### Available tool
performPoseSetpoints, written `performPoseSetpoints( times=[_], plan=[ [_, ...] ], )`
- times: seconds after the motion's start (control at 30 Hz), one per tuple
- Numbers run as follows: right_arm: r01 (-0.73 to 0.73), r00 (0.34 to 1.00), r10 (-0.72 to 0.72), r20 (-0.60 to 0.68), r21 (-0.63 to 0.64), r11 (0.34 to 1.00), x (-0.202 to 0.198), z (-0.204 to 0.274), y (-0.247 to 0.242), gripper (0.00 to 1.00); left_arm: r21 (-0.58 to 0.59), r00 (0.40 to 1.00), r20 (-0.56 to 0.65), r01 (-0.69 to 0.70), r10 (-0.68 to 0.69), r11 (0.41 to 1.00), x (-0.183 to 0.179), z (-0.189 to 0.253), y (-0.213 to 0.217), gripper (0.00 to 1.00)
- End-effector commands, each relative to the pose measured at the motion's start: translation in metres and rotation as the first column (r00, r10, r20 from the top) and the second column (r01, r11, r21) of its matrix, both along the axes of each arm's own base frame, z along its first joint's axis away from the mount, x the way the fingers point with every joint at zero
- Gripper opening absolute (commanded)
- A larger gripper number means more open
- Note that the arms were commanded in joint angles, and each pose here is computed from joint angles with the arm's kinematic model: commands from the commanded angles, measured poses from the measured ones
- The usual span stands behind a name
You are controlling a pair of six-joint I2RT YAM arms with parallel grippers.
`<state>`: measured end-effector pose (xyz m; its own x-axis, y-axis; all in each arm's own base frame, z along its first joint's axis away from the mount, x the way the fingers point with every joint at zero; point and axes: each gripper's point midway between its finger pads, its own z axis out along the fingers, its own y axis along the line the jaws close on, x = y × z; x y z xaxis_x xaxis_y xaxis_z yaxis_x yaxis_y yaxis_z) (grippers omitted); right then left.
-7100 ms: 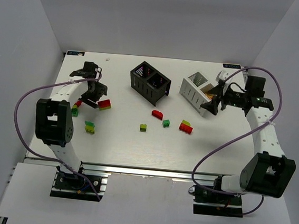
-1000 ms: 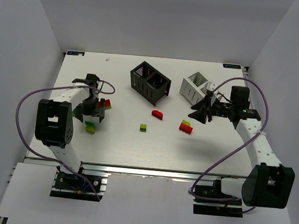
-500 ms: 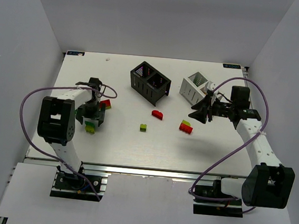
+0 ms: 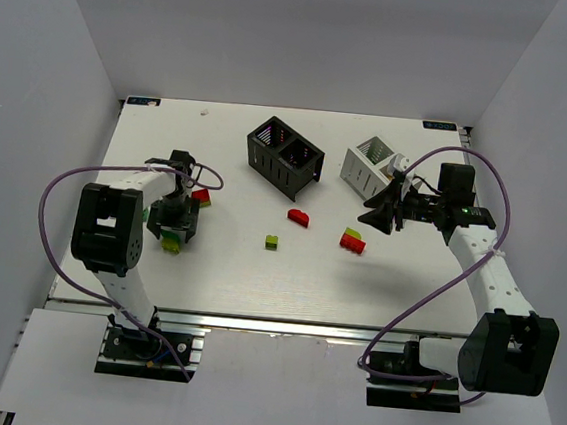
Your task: Sort the legos into containers by color
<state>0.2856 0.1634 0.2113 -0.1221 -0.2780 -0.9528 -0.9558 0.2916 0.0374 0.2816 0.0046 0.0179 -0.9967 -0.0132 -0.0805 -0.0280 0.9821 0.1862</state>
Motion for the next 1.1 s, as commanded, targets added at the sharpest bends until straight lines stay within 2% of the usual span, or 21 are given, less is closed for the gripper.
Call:
performPoseSetpoints(
  times=[0.0, 0.3, 0.43, 0.53, 0.57, 0.7, 0.77, 0.87, 0.9, 1.07],
  plan=[
    [0.0, 0.998, 0.0, 0.062, 0.008, 1.0, 0.004, 0.017, -0.001, 0.52, 0.01, 0.999, 0.036, 0.0, 0.0, 1.0, 0.002, 0.005, 0.0, 0.8],
    [0.0, 0.998, 0.0, 0.06, 0.005, 1.0, 0.001, 0.016, -0.001, 0.52, 0.007, 0.998, 0.05, -0.039, 0.039, 0.999, 0.005, 0.007, -0.001, 0.69],
    [-0.006, 0.998, 0.006, 0.069, 0.002, 1.0, 0.0, 0.016, -0.001, 0.52, 0.007, 0.995, 0.073, -0.07, 0.069, 0.998, 0.008, 0.013, -0.002, 0.6],
    [-0.02, 0.998, 0.02, 0.06, 0.006, 1.0, -0.006, 0.016, 0.0, 0.52, -0.022, 0.99, 0.105, -0.088, 0.089, 0.996, 0.014, 0.022, -0.007, 0.48],
    [-0.025, 0.998, 0.024, 0.06, 0.008, 1.0, -0.008, 0.016, 0.0, 0.51, -0.042, 0.989, 0.11, -0.092, 0.096, 0.995, 0.015, 0.023, -0.01, 0.42],
    [-0.041, 0.999, 0.04, 0.036, 0.015, 0.999, -0.016, 0.013, 0.002, 0.51, -0.083, 0.98, 0.164, -0.103, 0.115, 0.991, 0.021, 0.037, -0.016, 0.36],
    [-0.042, 0.999, 0.041, 0.033, 0.016, 0.999, -0.018, 0.013, 0.002, 0.51, -0.087, 0.976, 0.183, -0.107, 0.122, 0.99, 0.021, 0.042, -0.016, 0.36],
    [-0.045, 0.999, 0.045, 0.028, 0.019, 0.999, -0.019, 0.013, 0.002, 0.51, -0.078, 0.977, 0.173, -0.111, 0.123, 0.991, 0.017, 0.042, -0.015, 0.48],
    [-0.045, 0.999, 0.044, 0.028, 0.018, 0.999, -0.019, 0.013, 0.002, 0.51, -0.073, 0.977, 0.172, -0.115, 0.127, 0.991, 0.015, 0.041, -0.014, 0.58],
    [-0.048, 0.998, 0.047, 0.029, 0.019, 0.999, -0.021, 0.015, 0.002, 0.51, -0.071, 0.983, 0.158, -0.087, 0.098, 0.994, 0.01, 0.041, -0.016, 0.67]
  ],
)
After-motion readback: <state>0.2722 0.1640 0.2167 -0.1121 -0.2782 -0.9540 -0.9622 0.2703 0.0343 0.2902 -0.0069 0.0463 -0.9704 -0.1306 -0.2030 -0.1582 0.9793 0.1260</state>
